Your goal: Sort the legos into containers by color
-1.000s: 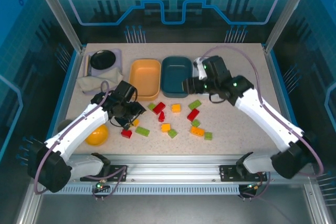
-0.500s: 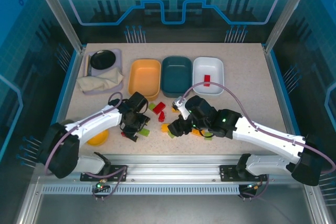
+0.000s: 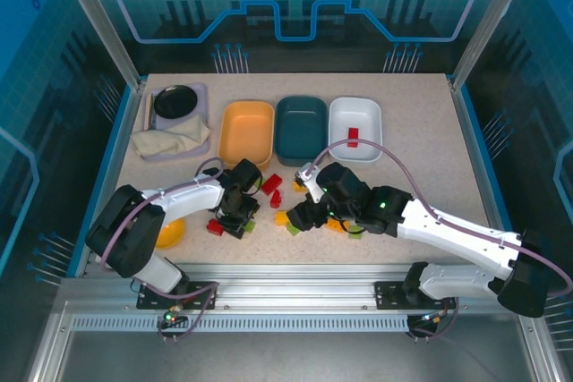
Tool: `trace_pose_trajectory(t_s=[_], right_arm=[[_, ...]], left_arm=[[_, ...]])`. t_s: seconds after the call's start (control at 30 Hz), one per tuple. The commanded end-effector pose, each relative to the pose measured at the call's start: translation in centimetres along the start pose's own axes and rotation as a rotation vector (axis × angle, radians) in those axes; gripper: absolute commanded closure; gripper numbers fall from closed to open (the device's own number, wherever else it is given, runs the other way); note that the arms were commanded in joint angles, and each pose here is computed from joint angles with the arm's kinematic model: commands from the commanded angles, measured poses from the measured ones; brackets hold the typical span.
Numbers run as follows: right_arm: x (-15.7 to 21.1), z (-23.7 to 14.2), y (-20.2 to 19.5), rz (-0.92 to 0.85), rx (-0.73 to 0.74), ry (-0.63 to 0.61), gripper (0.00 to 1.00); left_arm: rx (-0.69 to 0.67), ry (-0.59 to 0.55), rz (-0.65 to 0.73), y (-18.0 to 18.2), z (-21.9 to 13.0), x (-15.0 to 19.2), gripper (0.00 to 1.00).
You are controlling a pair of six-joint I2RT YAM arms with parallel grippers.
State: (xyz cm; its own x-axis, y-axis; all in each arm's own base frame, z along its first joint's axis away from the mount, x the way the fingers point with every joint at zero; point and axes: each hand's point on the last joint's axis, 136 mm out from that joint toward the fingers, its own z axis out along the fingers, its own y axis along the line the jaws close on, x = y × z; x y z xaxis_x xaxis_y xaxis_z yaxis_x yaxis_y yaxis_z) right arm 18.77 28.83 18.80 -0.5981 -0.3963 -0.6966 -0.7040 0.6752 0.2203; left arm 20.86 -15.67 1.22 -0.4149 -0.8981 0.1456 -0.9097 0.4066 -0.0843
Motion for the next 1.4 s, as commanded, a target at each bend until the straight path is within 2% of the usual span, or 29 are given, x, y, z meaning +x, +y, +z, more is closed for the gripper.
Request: trace_pose_trajectory(t_s=[0.0,0.23,0.4,0.67,0.8,0.93,1.1,1.37], right_arm=[[-0.6,-0.4,-0.4,0.015,0.009,-0.029,0.29],[-0.6,-0.5,-1.0,0.042,0.022,-0.031,0.29],[-0.8,-0.5,-1.4,0.062,0.030,-0.036,0.30],[-2.0,-1.2,-2.6,0.112,0.054,-0.078,0.30],[-3.4,-2.0,-3.4,0.160,0.060,-0.122,0.30],[-4.9,-2.6,-4.4,0.205,0.065,-0.162,0.30],[-6.3,-2.8,-6.2,0.296,0.081,-0.187,0.30],[-7.2,-2.0,-8.9,0.468,0.105,-0.199,0.30]], left_arm=[[-0.005,-0.024,0.019,-0.1,1.0,-0.4,0.48],[-0.004,-0.023,0.043,0.0,1.4,-0.4,0.61],[0.000,-0.050,0.068,0.2,0.1,-0.6,0.62],[0.019,-0.074,0.176,-0.3,-4.4,0.7,0.63],[0.067,-0.135,0.232,-1.7,-8.0,0.1,0.62],[0.148,-0.190,0.307,-5.4,-11.5,-1.4,0.62],[0.203,-0.204,0.414,-12.1,-13.4,-4.4,0.62],[0.196,-0.184,0.549,-21.5,-11.0,-9.2,0.61]])
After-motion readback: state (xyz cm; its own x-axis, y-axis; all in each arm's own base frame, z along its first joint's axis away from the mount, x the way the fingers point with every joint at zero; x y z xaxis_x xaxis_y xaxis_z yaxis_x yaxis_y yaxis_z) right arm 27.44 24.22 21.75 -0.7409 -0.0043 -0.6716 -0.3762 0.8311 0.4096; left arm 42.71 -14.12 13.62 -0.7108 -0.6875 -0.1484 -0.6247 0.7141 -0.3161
